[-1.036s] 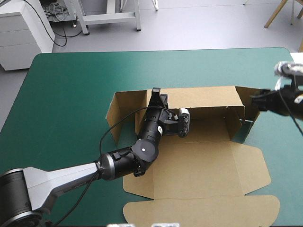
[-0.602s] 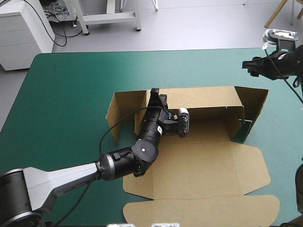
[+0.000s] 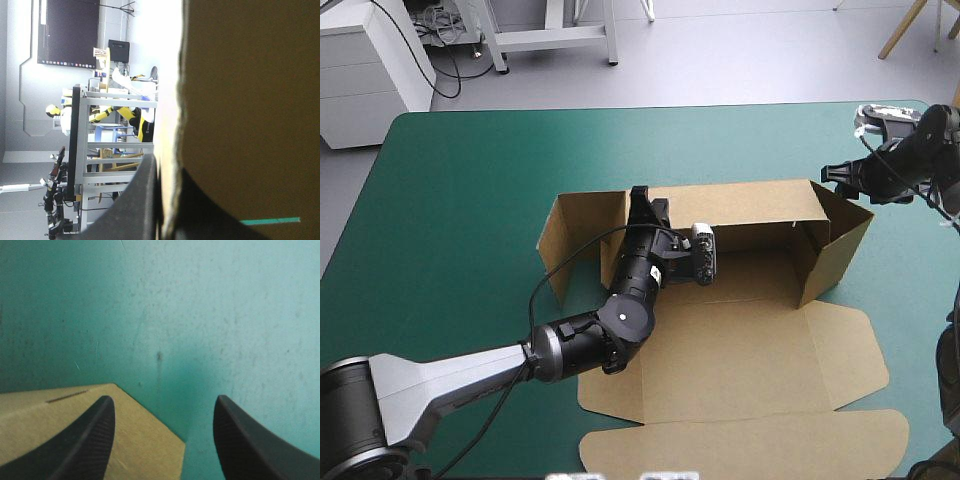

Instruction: Fold the box

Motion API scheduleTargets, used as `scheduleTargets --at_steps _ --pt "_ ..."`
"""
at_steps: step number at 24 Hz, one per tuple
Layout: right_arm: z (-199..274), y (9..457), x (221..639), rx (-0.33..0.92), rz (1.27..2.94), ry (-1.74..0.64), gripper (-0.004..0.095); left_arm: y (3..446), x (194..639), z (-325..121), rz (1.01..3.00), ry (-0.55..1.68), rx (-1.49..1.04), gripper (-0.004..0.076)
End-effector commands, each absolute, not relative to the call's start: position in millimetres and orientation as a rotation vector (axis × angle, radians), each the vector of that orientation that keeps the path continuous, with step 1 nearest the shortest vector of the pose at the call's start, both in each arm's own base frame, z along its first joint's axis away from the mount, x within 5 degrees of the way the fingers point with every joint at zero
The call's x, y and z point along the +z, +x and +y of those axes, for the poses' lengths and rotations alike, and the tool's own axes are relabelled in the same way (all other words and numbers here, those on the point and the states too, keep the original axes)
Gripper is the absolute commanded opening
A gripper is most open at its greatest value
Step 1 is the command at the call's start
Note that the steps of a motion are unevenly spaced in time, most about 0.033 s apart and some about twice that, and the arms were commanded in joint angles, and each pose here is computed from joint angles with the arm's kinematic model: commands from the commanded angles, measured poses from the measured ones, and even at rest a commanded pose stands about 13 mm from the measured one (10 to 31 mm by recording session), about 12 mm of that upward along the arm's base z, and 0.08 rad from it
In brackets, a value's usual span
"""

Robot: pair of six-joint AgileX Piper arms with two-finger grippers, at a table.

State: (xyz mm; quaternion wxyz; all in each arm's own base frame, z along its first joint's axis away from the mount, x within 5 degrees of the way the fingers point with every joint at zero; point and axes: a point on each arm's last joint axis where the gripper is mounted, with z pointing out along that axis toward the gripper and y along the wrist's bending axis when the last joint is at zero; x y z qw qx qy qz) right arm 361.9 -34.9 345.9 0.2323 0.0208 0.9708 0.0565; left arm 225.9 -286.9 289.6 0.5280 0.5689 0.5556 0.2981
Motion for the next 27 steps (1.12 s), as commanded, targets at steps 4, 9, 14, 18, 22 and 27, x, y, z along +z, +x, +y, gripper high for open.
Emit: scheduleTargets --at_steps 4,9,14,18,22,27 --pt "-27 317 351 0.16 2.585 0.011 0.0525 223 309 -282 1.342 1.283 0.681 -0.001" --pt "-14 285 335 0.246 2.473 -0.058 0.0526 226 292 -288 1.221 1.526 0.856 -0.001" --pt "-10 271 326 0.255 2.394 -0.117 0.0526 227 284 -291 1.214 1.564 0.865 -0.001" --pt "-8 258 326 0.182 2.358 -0.288 0.0526 227 284 -291 1.213 1.563 0.864 -0.001" --pt "-6 254 327 0.141 2.349 -0.439 0.0525 227 284 -291 1.216 1.559 0.861 -0.001" --pt "-5 251 324 0.1 2.337 -0.655 0.0526 227 284 -291 1.218 1.557 0.86 -0.001"
